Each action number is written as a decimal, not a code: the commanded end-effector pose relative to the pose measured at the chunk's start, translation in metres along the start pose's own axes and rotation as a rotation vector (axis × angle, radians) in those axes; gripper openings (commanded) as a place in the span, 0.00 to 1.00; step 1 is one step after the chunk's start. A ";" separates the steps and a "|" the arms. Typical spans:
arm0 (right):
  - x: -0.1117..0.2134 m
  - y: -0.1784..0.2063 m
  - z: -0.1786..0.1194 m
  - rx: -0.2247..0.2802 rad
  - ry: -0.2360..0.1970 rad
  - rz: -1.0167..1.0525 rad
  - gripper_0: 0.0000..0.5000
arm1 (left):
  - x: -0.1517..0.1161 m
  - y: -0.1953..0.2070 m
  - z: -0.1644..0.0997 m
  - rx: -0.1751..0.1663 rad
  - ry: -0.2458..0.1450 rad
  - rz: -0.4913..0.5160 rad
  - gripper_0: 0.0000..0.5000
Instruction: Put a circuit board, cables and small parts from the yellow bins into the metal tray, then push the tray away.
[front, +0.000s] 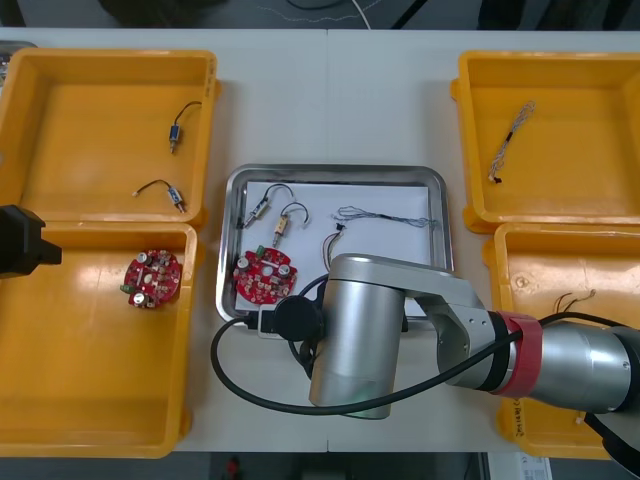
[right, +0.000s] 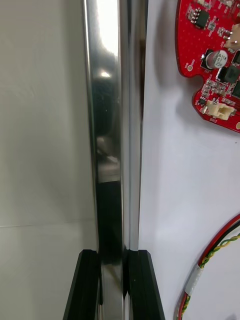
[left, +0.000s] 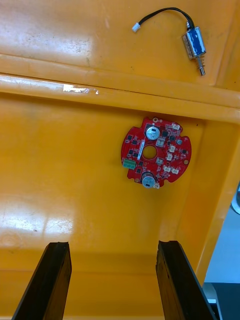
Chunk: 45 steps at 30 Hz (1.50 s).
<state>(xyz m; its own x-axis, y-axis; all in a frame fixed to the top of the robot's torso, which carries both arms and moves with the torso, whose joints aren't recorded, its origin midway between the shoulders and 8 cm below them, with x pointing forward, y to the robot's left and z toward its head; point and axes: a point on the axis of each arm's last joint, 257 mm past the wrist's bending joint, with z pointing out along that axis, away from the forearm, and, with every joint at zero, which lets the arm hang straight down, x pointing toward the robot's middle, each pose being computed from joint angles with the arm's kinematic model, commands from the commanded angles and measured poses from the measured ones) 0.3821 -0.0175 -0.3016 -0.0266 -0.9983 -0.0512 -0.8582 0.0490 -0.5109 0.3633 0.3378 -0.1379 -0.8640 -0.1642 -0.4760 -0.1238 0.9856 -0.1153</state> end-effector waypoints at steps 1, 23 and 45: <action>-0.001 -0.031 -0.009 0.076 0.005 -0.072 0.00 | -0.001 0.013 -0.012 -0.044 -0.017 0.124 1.00; -0.025 -0.121 -0.025 0.265 -0.006 -0.108 0.00 | -0.001 0.013 -0.012 -0.044 -0.017 0.124 1.00; -0.039 -0.217 -0.024 0.439 -0.015 -0.111 0.00 | -0.001 0.013 -0.012 -0.044 -0.017 0.124 1.00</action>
<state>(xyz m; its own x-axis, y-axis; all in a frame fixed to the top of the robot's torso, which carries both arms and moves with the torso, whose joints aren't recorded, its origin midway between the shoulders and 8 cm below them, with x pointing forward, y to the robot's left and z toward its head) 0.5469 -0.0160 -0.1990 -0.0163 -0.9997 -0.0189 -0.6143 0.0249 -0.7887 0.3633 0.3378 -0.1379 -0.8640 -0.1636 -0.4761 -0.1233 0.9857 -0.1151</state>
